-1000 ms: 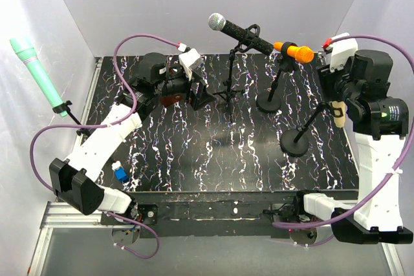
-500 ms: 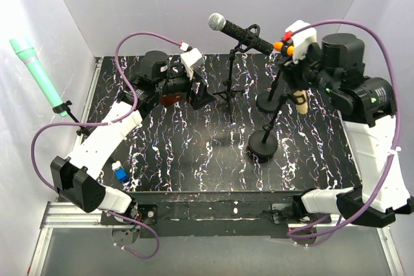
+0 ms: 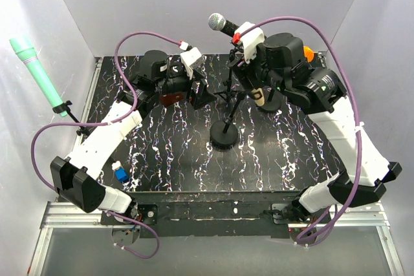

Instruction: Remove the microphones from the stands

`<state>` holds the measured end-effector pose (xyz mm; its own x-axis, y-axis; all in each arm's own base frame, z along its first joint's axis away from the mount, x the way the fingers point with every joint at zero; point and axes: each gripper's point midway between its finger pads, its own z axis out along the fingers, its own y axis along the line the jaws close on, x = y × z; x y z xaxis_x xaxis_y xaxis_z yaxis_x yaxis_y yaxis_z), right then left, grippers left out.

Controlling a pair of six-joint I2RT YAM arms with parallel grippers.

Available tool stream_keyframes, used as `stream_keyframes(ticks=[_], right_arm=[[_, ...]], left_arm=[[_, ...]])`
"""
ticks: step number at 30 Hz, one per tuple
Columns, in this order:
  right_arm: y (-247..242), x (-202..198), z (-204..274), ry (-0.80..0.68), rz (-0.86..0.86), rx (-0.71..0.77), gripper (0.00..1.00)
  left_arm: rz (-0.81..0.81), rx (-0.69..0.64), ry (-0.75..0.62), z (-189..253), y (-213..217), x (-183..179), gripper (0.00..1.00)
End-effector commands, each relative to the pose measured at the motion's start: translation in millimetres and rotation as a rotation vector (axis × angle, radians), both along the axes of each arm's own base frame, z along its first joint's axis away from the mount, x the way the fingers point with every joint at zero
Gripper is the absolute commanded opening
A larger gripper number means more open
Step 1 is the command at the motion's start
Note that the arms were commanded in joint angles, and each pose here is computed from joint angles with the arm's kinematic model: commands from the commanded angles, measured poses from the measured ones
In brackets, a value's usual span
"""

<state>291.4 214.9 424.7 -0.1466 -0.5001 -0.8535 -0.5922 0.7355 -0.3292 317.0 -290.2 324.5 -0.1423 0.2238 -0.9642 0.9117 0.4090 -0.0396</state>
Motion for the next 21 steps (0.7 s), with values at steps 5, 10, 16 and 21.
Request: stream_keyframes(ticks=[5,10,16,21], right_arm=[[33.6,-21.5,33.4,0.025,0.134,0.208,0.85],[33.2,-37.0,41.9,0.024,0.208,0.217,0.86],[18.0,-53.5,40.0,0.054,0.272,0.257,0.86],[-11.2,-42.0,40.8,0.113,0.226,0.363,0.87]], left_arm=[[-0.046,-0.102,-0.038,31.3,-9.8,-8.7,0.98],[-0.073,-0.111,-0.063,39.4,-11.2,-12.3,0.98],[-0.060,-0.162,-0.091,54.5,-12.4,-10.9,0.98],[-0.133,-0.178,-0.090,67.9,-21.9,-14.0,0.98]])
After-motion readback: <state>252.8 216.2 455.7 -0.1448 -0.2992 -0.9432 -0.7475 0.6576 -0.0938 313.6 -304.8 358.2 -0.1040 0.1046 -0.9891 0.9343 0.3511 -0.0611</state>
